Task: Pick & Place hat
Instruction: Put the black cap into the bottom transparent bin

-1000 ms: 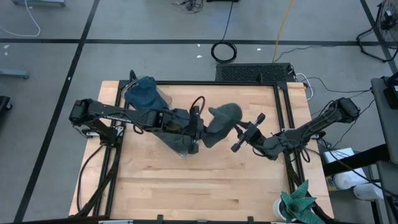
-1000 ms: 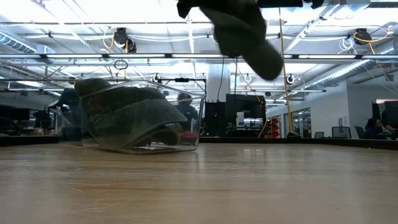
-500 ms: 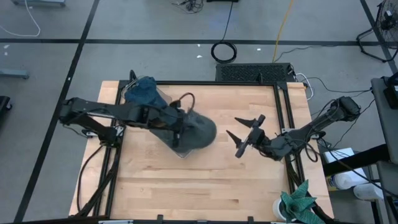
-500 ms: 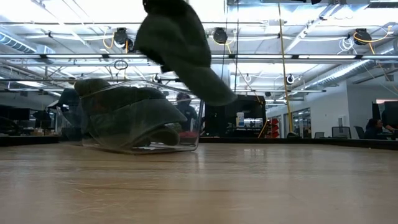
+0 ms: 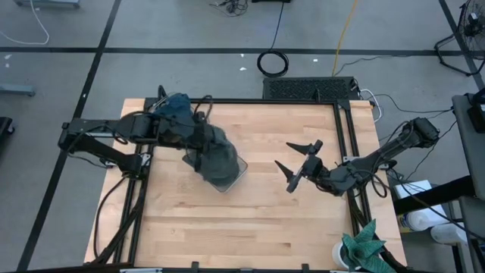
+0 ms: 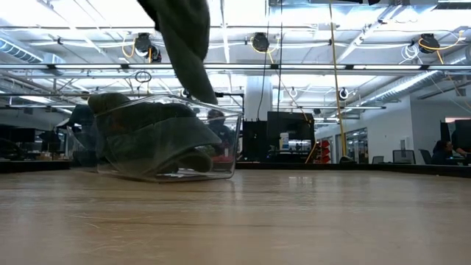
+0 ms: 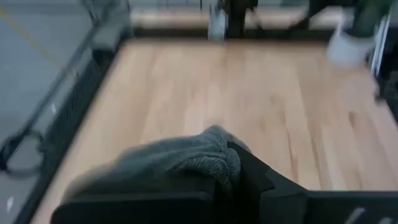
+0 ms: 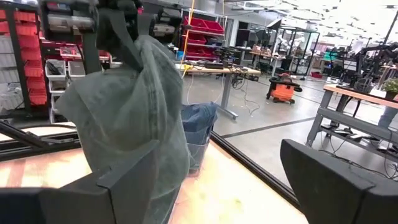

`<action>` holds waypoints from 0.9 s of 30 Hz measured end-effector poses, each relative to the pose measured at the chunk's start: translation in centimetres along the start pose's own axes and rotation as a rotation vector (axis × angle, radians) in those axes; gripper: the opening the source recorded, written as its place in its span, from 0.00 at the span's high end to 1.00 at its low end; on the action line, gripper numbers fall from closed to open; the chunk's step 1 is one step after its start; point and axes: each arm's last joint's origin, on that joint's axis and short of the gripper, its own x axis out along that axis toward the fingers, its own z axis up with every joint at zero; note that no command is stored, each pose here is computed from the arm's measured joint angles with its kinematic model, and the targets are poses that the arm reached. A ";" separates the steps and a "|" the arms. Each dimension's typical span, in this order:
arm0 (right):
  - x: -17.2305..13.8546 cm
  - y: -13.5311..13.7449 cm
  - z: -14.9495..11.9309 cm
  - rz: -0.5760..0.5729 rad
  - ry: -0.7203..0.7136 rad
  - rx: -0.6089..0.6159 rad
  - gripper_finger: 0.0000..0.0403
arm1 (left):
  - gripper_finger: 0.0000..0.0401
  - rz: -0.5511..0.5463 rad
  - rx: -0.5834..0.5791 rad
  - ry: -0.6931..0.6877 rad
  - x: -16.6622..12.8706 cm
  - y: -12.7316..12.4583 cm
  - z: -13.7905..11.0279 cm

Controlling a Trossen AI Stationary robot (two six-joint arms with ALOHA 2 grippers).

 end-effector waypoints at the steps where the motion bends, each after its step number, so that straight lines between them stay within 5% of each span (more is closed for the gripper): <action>1: 0.0 0.0 0.0 0.000 0.000 0.001 0.21 | 0.95 0.000 -0.003 0.032 -0.1 0.1 -0.4; 17: 0.0 0.0 0.0 0.001 0.000 0.000 0.22 | 0.95 -0.357 0.100 0.173 0.4 0.0 -1.7; 27: 0.0 0.0 0.0 0.001 0.000 -0.001 0.22 | 0.95 -0.321 0.187 0.331 3.1 0.6 -3.1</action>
